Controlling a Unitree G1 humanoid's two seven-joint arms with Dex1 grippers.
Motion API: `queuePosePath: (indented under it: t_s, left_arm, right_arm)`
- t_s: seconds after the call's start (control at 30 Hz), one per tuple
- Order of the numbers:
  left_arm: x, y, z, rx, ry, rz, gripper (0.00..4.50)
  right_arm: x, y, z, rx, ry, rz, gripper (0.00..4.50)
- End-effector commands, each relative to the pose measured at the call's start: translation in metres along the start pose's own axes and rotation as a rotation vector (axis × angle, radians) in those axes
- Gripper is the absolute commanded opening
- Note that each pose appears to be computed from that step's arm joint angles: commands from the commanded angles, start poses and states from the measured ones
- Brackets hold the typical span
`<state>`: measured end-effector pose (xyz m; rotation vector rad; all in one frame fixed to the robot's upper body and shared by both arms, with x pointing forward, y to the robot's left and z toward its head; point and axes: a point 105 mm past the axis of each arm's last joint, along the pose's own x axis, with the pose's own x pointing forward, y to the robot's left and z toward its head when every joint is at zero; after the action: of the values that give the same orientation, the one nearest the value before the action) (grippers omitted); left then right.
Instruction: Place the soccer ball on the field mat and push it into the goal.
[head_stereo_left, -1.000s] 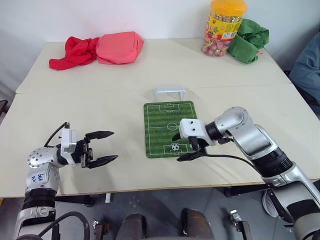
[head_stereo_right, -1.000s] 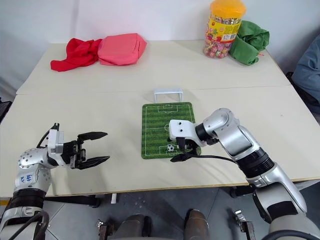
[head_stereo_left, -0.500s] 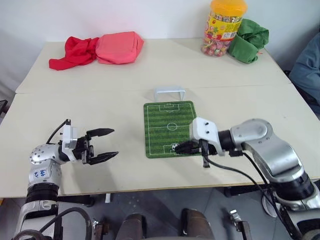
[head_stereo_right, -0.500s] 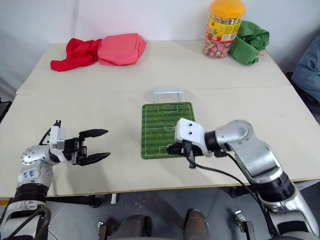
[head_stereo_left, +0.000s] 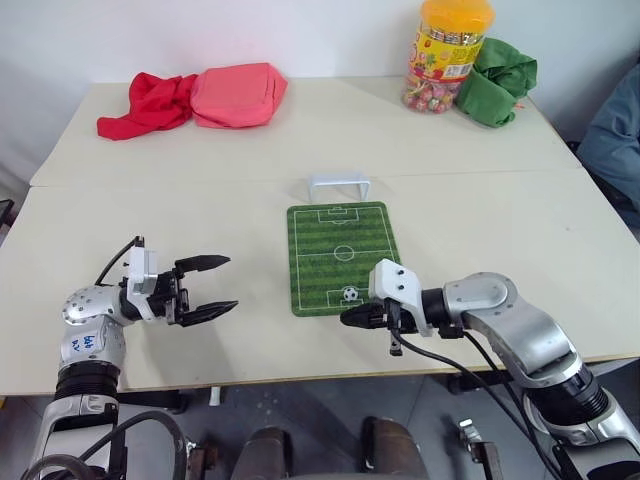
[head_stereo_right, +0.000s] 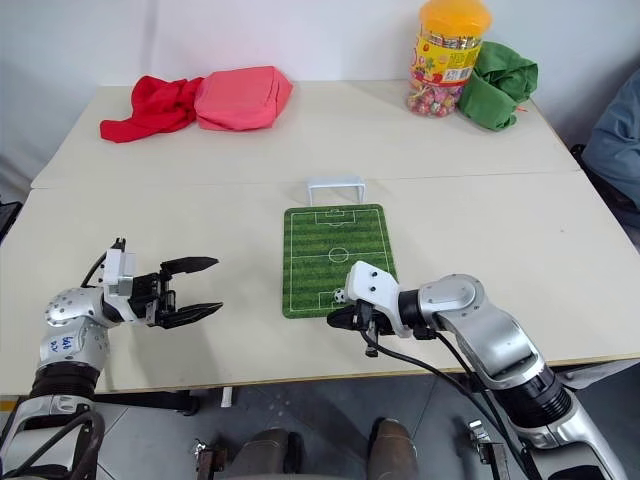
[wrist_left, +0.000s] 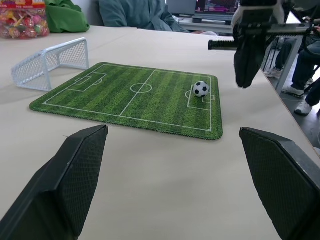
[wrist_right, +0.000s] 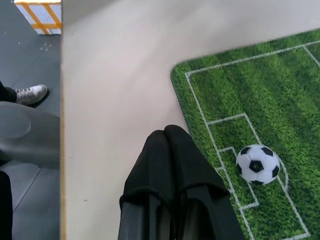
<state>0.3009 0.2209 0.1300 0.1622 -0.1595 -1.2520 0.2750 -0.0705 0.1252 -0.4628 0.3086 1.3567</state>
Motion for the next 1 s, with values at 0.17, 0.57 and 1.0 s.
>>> queuePosePath:
  t_s: [0.17, 0.57, 1.0]
  left_arm:
    - [-0.004, -0.004, 0.011, 0.045, 0.006, -0.069, 4.5]
    - [-0.003, 0.004, 0.016, 0.072, 0.006, -0.043, 4.5]
    - [-0.008, 0.02, 0.018, 0.062, 0.003, 0.047, 4.5]
  right_arm:
    - [0.01, -0.022, -0.006, -0.035, 0.001, 0.0, 0.03]
    - [-0.033, -0.127, 0.063, -0.175, -0.159, -0.377, 0.03]
    - [-0.112, -0.097, 0.008, -0.119, -0.043, -0.357, 0.03]
